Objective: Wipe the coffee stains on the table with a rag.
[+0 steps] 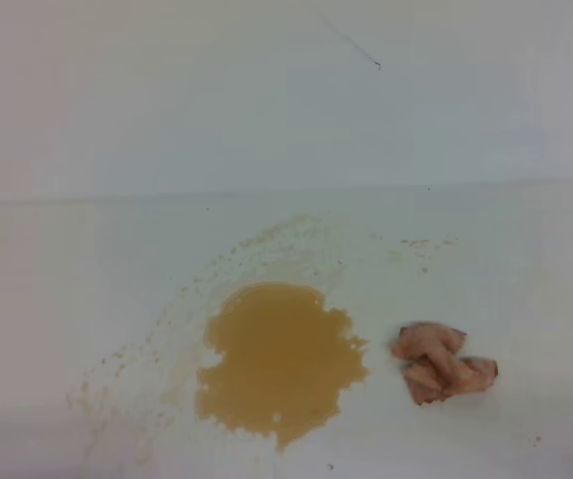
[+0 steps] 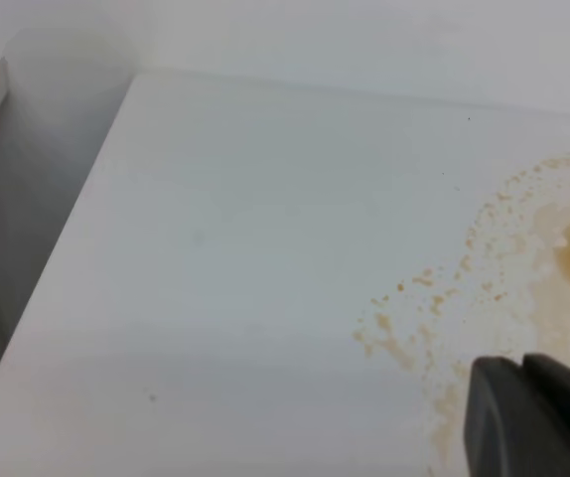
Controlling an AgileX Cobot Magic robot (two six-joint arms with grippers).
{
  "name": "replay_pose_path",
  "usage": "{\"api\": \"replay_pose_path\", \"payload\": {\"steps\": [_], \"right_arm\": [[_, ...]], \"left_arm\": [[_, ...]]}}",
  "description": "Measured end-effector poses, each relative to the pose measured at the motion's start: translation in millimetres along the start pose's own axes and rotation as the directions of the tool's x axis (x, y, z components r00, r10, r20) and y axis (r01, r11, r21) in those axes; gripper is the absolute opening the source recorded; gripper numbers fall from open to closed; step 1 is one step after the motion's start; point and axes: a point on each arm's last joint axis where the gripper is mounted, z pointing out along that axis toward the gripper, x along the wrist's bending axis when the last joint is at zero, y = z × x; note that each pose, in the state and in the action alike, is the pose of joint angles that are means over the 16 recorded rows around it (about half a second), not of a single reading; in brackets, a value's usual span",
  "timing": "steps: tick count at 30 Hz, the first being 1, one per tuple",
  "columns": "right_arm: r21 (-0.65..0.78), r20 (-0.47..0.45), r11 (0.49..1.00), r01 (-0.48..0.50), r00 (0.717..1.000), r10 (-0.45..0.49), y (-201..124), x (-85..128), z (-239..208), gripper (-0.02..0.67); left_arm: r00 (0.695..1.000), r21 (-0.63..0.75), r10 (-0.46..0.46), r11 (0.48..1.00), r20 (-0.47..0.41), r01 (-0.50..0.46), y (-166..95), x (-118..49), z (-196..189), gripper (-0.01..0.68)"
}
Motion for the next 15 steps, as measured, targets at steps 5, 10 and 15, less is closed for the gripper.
{"api": "replay_pose_path", "payload": {"steps": [5, 10, 15], "right_arm": [[0.001, 0.001, 1.000, 0.000, 1.000, 0.000, 1.4, -0.1, -0.2, -0.003], [0.001, 0.001, 1.000, 0.000, 1.000, 0.000, 2.4, -0.2, -0.4, -0.003], [0.001, 0.001, 1.000, 0.000, 1.000, 0.000, 3.0, -0.3, -0.5, -0.003]], "left_arm": [[1.000, 0.000, 0.000, 1.000, 0.000, 0.000, -0.4, 0.1, 0.1, -0.001], [1.000, 0.000, 0.000, 1.000, 0.000, 0.000, -1.9, 0.4, 0.4, 0.000], [1.000, 0.000, 0.000, 1.000, 0.000, 0.000, 0.6, -0.1, -0.1, -0.001]]}}
